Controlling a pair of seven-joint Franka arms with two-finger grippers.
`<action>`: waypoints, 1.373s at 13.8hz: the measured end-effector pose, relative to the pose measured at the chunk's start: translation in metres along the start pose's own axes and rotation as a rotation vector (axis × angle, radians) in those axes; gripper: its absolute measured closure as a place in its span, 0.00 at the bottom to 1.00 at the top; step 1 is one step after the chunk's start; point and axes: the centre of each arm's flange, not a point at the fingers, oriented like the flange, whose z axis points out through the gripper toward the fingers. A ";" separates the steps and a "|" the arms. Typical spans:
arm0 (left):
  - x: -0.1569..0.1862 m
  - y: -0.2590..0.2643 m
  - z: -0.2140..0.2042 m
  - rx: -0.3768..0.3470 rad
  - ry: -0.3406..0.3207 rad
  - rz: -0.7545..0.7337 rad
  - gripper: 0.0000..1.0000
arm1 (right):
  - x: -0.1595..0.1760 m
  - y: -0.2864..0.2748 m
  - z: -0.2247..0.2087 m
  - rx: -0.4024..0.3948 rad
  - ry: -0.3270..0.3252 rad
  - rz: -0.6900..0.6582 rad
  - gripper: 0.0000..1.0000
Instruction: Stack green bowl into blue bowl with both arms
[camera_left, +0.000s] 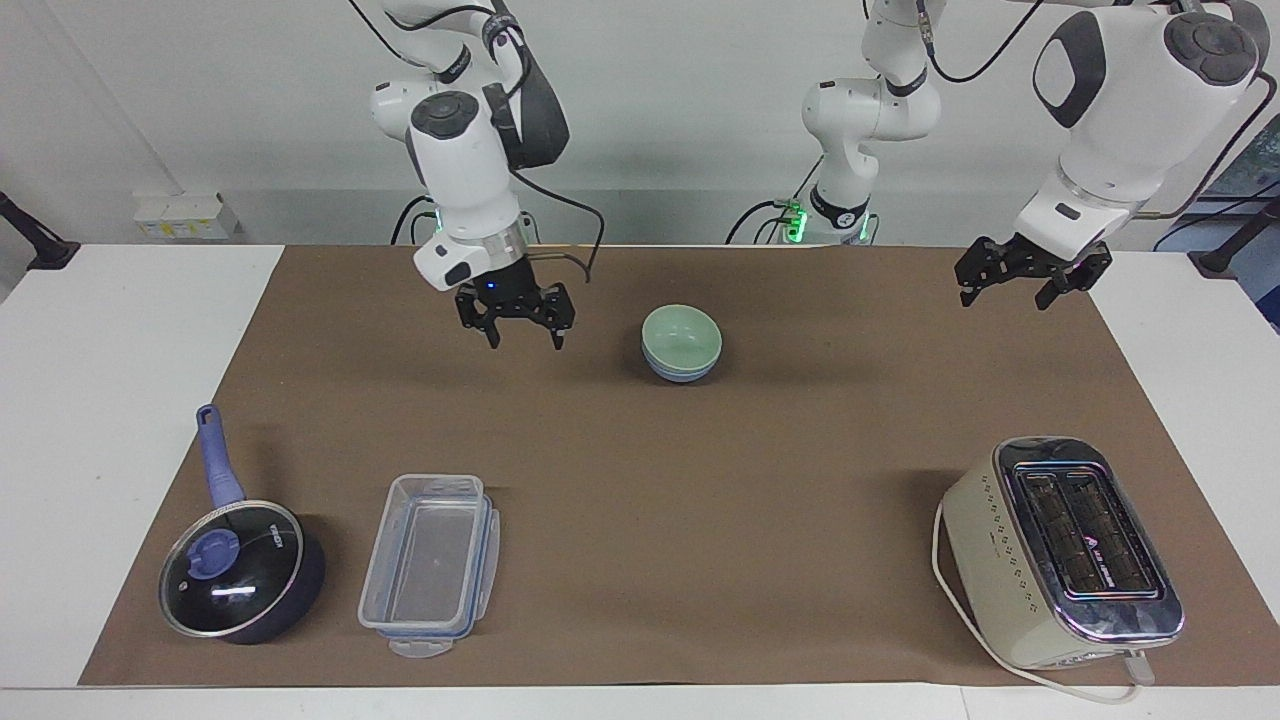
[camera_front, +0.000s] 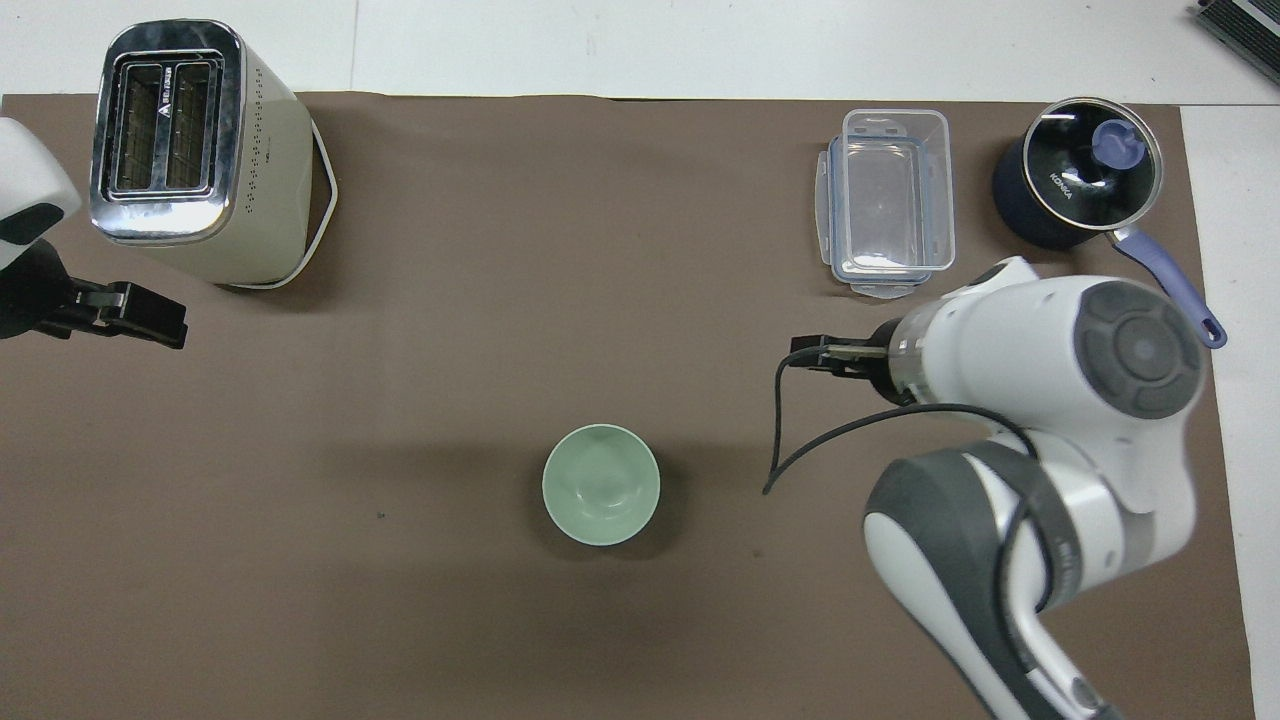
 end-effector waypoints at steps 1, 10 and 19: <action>-0.001 0.002 -0.002 -0.012 0.005 0.002 0.00 | 0.013 0.020 -0.015 -0.007 0.000 0.015 0.00; -0.005 0.013 -0.008 -0.045 0.025 0.015 0.00 | 0.047 0.113 -0.161 -0.102 -0.040 0.041 0.00; -0.005 0.010 -0.016 -0.036 0.041 0.012 0.00 | 0.053 0.105 -0.167 -0.120 -0.094 0.028 0.00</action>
